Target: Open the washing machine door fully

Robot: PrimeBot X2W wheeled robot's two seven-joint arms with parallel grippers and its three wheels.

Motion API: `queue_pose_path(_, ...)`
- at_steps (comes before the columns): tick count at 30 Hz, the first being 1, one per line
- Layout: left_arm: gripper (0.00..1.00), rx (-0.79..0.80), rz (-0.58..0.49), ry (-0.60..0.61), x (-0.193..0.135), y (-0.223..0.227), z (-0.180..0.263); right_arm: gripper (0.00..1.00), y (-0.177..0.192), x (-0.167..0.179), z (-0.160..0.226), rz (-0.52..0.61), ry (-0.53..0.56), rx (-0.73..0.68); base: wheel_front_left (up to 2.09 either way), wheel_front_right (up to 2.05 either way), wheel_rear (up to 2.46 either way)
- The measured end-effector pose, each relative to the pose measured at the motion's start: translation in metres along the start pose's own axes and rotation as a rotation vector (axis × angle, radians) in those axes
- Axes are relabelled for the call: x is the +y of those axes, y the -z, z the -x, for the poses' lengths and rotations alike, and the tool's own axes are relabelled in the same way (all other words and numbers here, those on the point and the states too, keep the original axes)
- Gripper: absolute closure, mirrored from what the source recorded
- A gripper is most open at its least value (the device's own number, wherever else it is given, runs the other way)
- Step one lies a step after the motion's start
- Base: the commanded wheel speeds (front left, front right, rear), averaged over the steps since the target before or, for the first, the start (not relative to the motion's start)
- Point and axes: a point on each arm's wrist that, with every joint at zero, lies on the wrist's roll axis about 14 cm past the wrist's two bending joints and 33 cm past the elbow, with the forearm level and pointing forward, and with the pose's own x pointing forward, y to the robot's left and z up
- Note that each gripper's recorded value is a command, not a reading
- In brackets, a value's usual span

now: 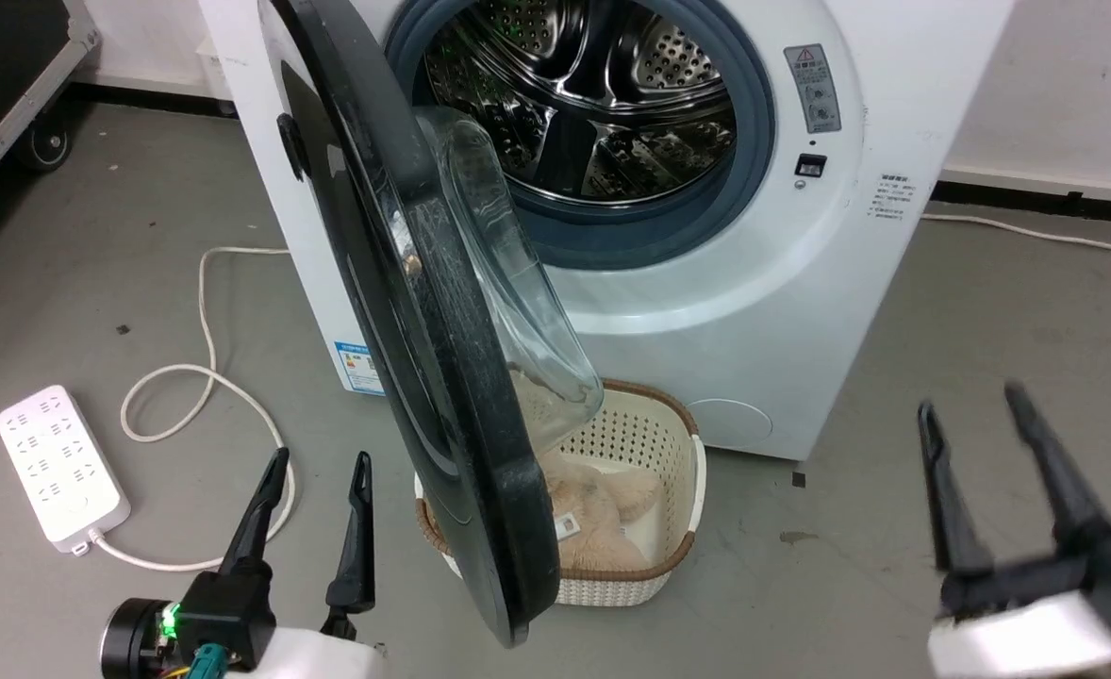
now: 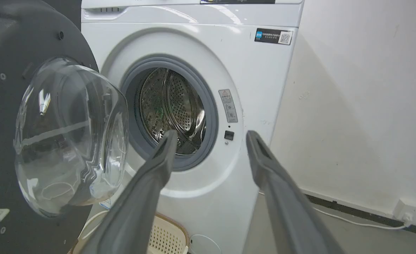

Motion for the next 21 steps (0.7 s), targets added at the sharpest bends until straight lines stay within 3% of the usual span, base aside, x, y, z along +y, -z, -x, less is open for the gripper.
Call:
queue_pose_path(8, 0.0, 0.028, 0.004, 0.009, -0.002, 0.008, 0.003, 0.0, 0.055, 0.005, 0.042, -0.063, 0.044, 0.2, 0.0, 0.0, 0.0)
queue_pose_path(15, 0.0, 0.051, 0.01, 0.026, -0.007, 0.016, 0.004, 0.0, 0.06, 0.003, 0.048, -0.123, 0.072, 0.206, 0.0, 0.0, 0.0)
queue_pose_path(16, 0.16, 0.052, 0.01, 0.026, -0.007, 0.016, 0.004, 0.0, 0.06, 0.002, 0.048, -0.125, 0.074, 0.204, 0.0, 0.0, 0.0)
queue_pose_path(17, 0.75, 0.05, 0.01, 0.024, -0.007, 0.016, 0.004, 0.0, 0.06, 0.002, 0.047, -0.128, 0.076, 0.202, 0.0, 0.0, 0.0)
queue_pose_path(18, 1.0, 0.041, 0.009, 0.019, -0.006, 0.013, 0.003, 0.0, 0.059, 0.001, 0.047, -0.128, 0.077, 0.201, 0.0, 0.0, 0.0)
queue_pose_path(21, 1.0, 0.01, 0.004, 0.005, -0.001, 0.003, 0.001, 0.0, 0.058, 0.0, 0.046, -0.128, 0.081, 0.195, 0.0, 0.0, 0.0)
